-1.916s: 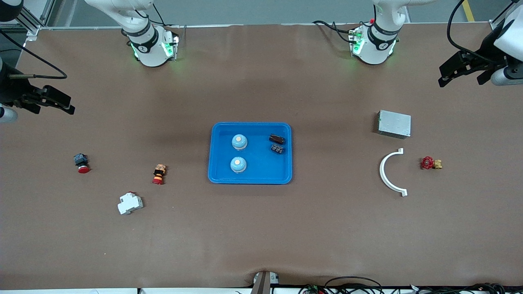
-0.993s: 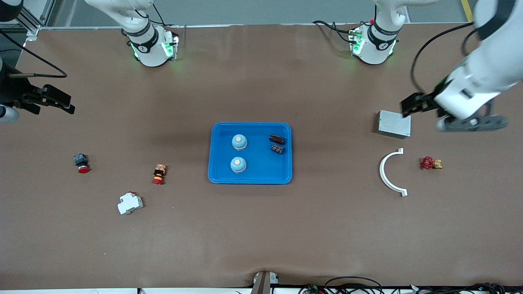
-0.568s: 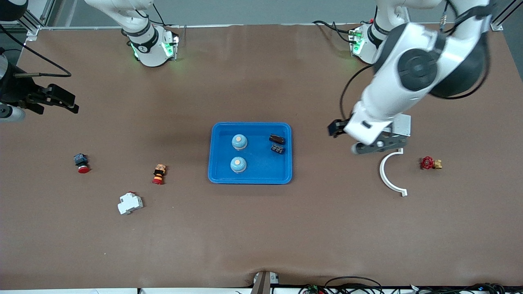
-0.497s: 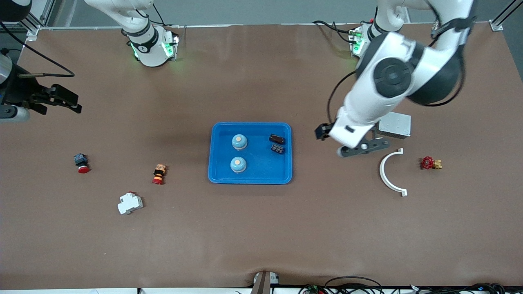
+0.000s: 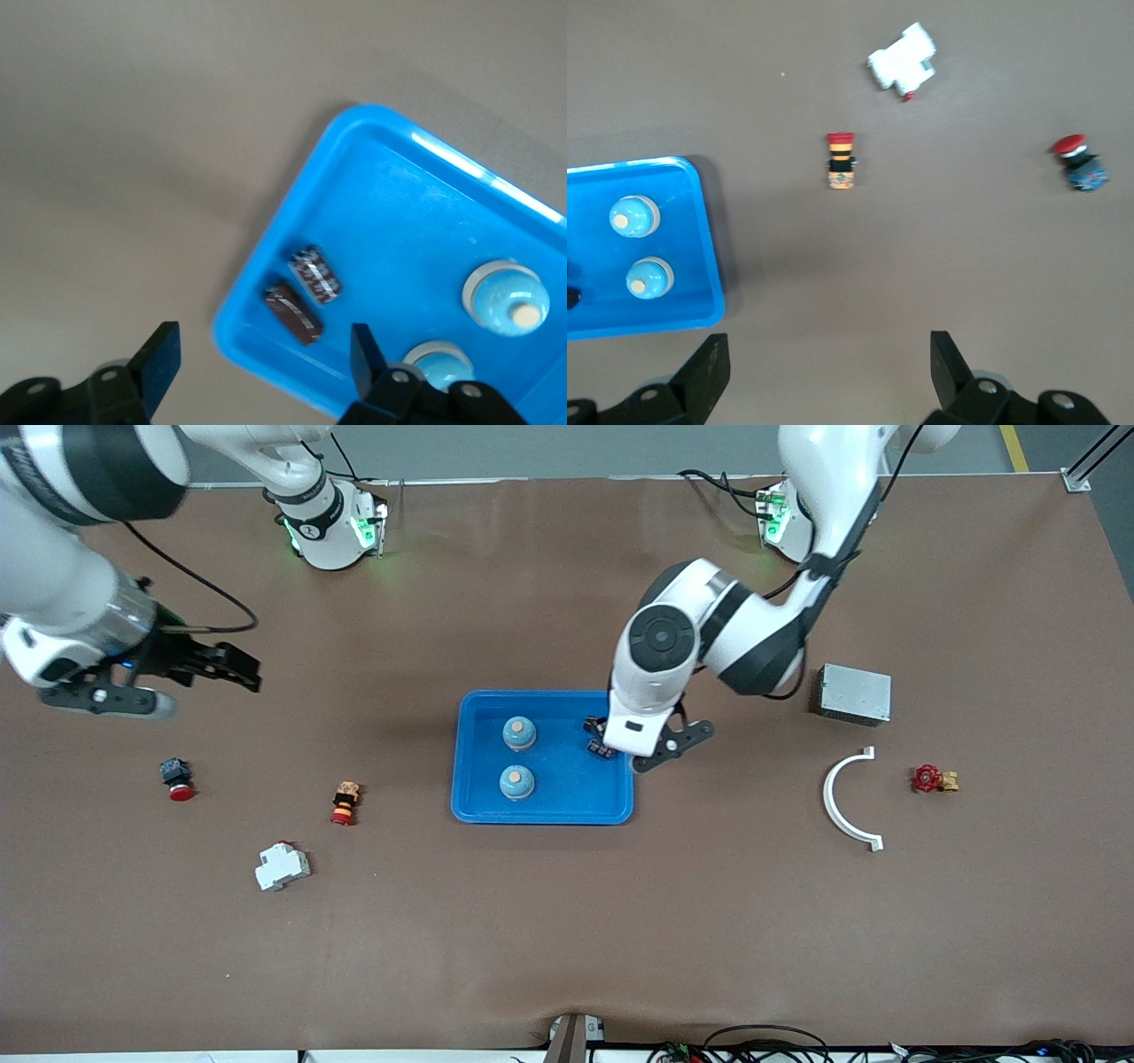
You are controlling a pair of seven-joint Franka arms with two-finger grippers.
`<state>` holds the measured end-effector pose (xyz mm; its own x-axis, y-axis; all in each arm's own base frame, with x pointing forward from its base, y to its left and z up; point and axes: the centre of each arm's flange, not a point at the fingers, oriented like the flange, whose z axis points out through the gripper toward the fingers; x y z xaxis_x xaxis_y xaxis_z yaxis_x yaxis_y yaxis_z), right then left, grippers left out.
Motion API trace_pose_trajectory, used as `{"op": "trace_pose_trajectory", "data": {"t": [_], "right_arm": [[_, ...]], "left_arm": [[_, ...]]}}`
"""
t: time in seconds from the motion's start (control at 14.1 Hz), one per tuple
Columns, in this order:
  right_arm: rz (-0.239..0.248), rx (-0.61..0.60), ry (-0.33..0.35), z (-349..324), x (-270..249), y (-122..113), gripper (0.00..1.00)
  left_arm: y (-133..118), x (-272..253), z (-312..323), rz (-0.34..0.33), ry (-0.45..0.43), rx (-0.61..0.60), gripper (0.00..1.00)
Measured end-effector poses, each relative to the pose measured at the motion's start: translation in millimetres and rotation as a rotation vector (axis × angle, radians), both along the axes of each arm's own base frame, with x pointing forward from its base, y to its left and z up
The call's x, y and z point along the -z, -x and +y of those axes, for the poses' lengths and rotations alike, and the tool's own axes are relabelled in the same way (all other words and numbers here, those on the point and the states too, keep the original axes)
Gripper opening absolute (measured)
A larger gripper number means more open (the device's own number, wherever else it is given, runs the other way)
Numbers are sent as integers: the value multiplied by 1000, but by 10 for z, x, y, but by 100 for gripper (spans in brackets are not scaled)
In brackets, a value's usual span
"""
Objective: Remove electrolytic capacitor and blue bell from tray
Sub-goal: 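Grasp the capacitor with the left gripper while the right gripper reaches a bell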
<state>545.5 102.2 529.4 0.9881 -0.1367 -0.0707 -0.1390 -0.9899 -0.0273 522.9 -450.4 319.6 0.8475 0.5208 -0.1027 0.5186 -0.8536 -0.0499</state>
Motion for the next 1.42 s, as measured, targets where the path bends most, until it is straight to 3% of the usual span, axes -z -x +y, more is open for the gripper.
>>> {"op": "trace_pose_trajectory", "data": {"t": [0.21,0.43,0.64,0.99,1.21,1.42], "right_arm": [[-28,79,-20,380,459,76,100],[-78,170,-37,956,849,260,100],[-96,246,-56,1523,1164,416,100],[-118,324,-91,2109,1913,370,100],[-130,337,-40,2481,2268,277,100],[-149,361,-9,2849,2577,158,100]], "left_arm": [[168,490,-185,34,-26,-53,79],[333,907,-332,25,-17,-135,71],[459,1179,-403,28,-19,-186,67],[606,1408,-380,58,-54,-190,65],[592,1407,-375,54,-56,-233,34],[470,1215,-377,26,-30,-265,34]]}}
